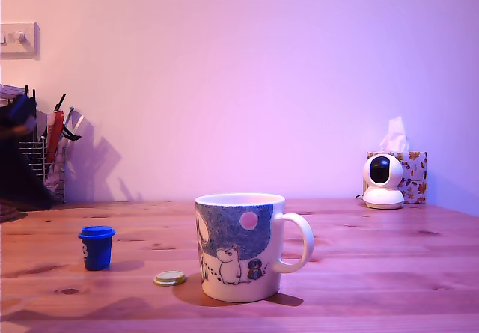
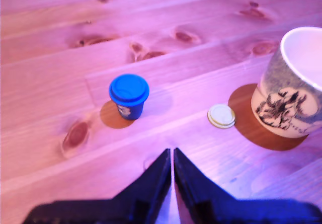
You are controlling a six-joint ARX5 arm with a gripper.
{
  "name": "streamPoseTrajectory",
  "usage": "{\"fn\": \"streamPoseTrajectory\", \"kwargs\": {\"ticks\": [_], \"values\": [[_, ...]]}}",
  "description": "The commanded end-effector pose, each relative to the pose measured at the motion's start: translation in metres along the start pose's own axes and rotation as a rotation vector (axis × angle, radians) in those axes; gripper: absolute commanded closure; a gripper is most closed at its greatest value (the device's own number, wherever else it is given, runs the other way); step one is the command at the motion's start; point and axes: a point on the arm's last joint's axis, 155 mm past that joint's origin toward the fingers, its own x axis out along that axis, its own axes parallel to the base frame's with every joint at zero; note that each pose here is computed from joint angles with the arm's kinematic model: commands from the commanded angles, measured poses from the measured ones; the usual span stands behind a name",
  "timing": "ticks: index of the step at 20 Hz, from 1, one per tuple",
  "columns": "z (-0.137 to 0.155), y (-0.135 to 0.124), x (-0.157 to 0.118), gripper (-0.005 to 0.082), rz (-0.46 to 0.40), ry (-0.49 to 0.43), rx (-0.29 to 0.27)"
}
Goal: Pick up the coffee capsules on the table and drop them inside the coffee cup
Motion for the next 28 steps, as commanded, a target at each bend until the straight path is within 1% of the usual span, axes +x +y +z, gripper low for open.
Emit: {"fn": "streamPoseTrajectory", "kwargs": {"ticks": [1,2,3,5,6,7,12,15,17,18,20,21,22,28], "values": [[-0.011,0.003,0.002,0.0717,0.006,0.021,-0.005],[-0.011,0.003,0.002,0.0646,0.006,0.021,-0.005],[-0.011,0.003,0.002,0.0553,0.005,0.019,-0.005],[-0.01,0.003,0.002,0.0323,0.005,0.016,-0.005],[-0.01,0.003,0.002,0.0228,0.009,0.016,-0.004],[-0.01,0.004,0.002,0.0195,0.014,0.015,0.004],[-0.009,0.005,0.002,0.0198,0.016,0.012,0.006],[-0.003,0.005,0.002,0.0201,0.022,-0.013,0.018],[0.005,0.005,0.003,0.0202,0.023,-0.045,0.05],[0.009,0.005,0.003,0.0202,0.022,-0.061,0.056],[0.013,0.005,0.007,0.0203,0.018,-0.075,0.096],[0.013,0.002,0.01,0.0203,0.001,-0.074,0.094],[0.012,0.001,0.013,0.0203,-0.006,-0.073,0.11],[0.017,0.003,0.03,0.0203,-0.007,-0.105,0.129]]}}
